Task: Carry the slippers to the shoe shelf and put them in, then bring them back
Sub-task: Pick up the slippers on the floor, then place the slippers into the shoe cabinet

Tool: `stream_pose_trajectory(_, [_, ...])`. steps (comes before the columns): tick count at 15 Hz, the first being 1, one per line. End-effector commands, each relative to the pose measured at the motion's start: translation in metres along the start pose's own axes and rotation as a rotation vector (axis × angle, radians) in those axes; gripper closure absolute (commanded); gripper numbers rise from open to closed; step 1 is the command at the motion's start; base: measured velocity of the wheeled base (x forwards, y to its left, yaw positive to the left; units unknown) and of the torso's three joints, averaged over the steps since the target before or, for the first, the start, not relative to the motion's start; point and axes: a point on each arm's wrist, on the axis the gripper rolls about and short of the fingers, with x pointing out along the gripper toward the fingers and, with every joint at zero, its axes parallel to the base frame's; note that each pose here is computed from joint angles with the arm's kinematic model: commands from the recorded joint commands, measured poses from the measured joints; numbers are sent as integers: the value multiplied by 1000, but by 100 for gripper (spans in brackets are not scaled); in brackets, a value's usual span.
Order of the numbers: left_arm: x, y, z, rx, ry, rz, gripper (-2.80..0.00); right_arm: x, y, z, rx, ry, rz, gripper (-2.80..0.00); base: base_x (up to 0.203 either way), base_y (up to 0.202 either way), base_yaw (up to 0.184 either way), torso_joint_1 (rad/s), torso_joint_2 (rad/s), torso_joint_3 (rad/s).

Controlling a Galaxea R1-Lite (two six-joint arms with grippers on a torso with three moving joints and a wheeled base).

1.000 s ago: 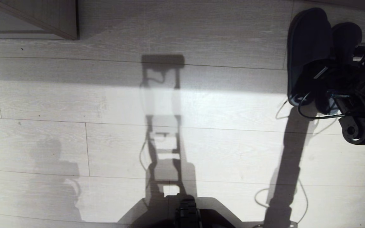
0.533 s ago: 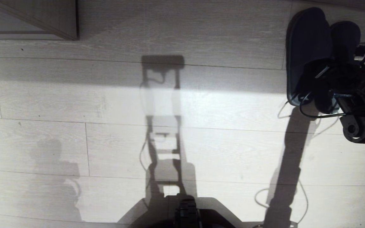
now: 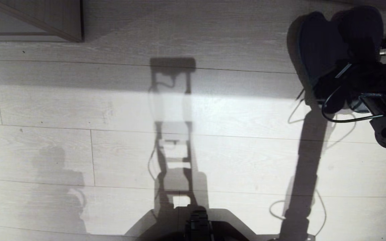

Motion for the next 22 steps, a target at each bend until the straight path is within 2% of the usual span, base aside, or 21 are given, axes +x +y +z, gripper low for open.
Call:
stream_pose_trajectory(1, [0, 0, 0, 0, -1, 0, 0, -12, 5, 20, -2, -27, 5, 0, 0, 0, 0, 0, 0, 0])
stream_pose_trajectory(5, [0, 0, 0, 0, -1, 0, 0, -33, 11, 46, 1, 2, 0, 0, 0, 0, 0, 0, 0, 0])
stream_pose_trajectory(8, [0, 0, 0, -1, -1, 0, 0, -58, 19, 75, 9, 64, -10, 0, 0, 0, 0, 0, 0, 0])
stream_pose_trajectory(11, [0, 0, 0, 0, -1, 0, 0, -95, 29, 107, 13, 118, -17, 0, 0, 0, 0, 0, 0, 0])
stream_pose_trajectory(14, [0, 0, 0, -1, 1, -1, 0, -149, 40, 127, -10, 125, 35, 0, 0, 0, 0, 0, 0, 0])
stream_pose_trajectory(18, [0, 0, 0, -2, -1, 0, 0, -236, 50, 108, -51, 202, 84, 0, 0, 0, 0, 0, 0, 0])
stream_pose_trajectory(22, [0, 0, 0, -1, 0, -1, 0, -300, 58, 102, -73, 184, 131, 0, 0, 0, 0, 0, 0, 0])
